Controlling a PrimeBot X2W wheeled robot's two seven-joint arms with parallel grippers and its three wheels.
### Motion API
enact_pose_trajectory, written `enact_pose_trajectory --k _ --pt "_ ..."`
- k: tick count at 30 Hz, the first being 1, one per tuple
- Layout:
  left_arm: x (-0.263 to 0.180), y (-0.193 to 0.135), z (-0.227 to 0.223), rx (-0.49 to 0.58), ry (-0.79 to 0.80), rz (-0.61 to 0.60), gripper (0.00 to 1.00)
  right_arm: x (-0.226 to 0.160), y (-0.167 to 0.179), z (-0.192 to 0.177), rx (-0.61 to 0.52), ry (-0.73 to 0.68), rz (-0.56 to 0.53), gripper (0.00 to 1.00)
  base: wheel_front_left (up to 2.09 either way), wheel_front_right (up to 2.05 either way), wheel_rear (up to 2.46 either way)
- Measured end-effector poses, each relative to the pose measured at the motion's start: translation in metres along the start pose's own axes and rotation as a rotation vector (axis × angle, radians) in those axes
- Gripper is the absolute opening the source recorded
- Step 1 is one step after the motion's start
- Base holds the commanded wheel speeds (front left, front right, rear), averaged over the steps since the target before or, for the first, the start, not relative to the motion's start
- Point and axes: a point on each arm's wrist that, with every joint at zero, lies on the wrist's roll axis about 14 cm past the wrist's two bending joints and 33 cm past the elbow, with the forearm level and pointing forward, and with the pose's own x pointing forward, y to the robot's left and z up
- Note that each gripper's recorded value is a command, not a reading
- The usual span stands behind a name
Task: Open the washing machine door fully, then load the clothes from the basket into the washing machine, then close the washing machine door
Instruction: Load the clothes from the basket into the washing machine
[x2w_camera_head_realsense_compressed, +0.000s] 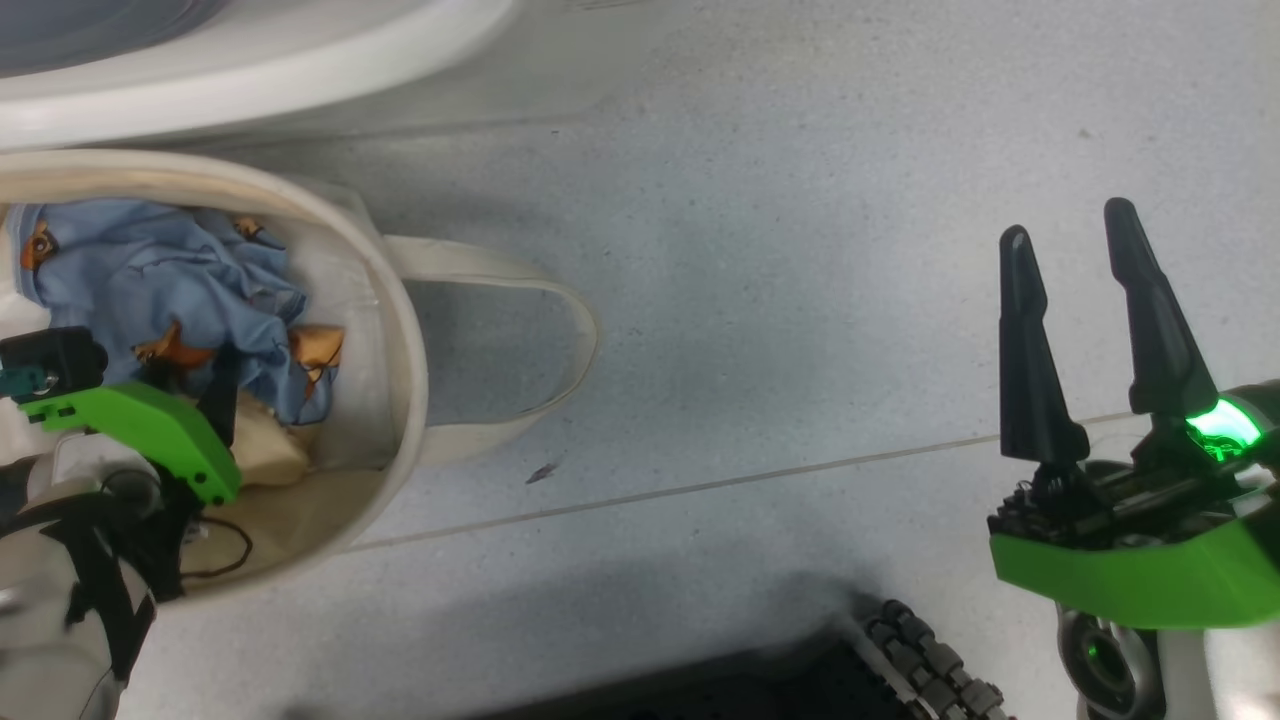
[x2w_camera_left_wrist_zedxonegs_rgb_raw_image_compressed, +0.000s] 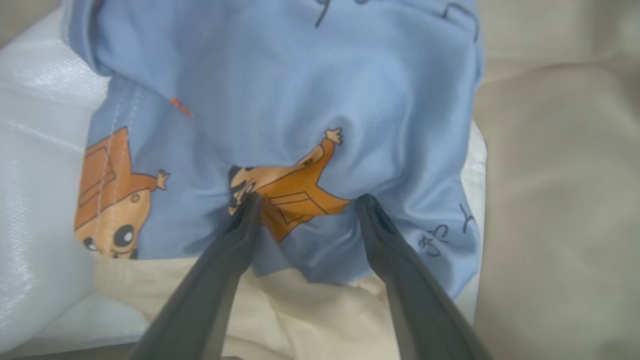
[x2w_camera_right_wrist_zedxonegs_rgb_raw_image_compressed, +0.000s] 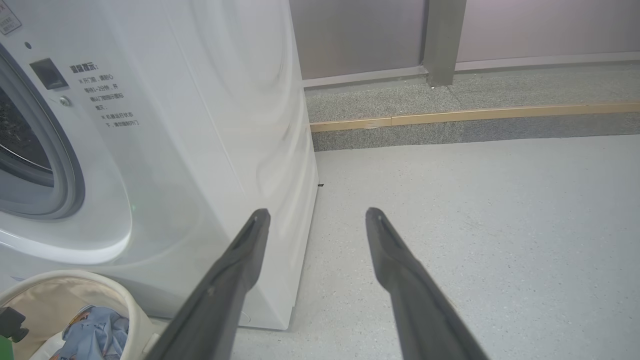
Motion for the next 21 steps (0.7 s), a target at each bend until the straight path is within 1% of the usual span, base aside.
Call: enact_pose_trajectory --k 1,2,3,4,7,10,12,19,21 --pt "0.0 0.001 -0.001 -0.012 0.003 0.001 1.0 0.001 0.001 -0.002 0.001 0.007 0.002 1.0 0.0 0.0 0.0" --pt "0.0 0.001 -0.002 -0.023 0.002 0.001 0.94 0.001 0.001 -0.003 0.002 0.008 0.004 1.0 0.0 0.0 0.0" --pt "0.0 0.001 -0.003 -0.021 0.006 -0.002 0.16 0.002 0.002 -0.003 0.003 0.007 0.006 1.0 0.0 0.0 0.0" --pt "0.0 0.0 -0.004 -0.016 0.006 -0.003 0.0 0.002 0.002 -0.003 0.003 0.006 0.006 1.0 0.0 0.0 0.0" --pt "-0.001 -0.004 -0.002 -0.012 -0.001 -0.018 0.0 0.004 0.004 -0.004 0.002 0.011 0.012 1.0 0.0 0.0 0.0" --pt "-0.006 -0.023 0.007 -0.012 -0.028 -0.078 0.0 0.005 0.007 -0.001 0.002 0.006 0.023 1.0 0.0 0.0 0.0" --pt "-0.011 -0.03 0.011 0.01 -0.042 -0.1 0.0 0.006 0.01 0.003 0.0 -0.002 0.031 1.0 0.0 0.0 0.0" --pt "-0.043 -0.04 0.05 0.053 -0.208 -0.134 0.0 0.012 0.022 0.023 0.012 -0.047 0.067 1.0 0.0 0.0 0.0" --pt "-0.055 -0.045 0.054 0.07 -0.244 -0.149 0.0 0.011 0.025 0.028 0.02 -0.055 0.075 1.0 0.0 0.0 0.0"
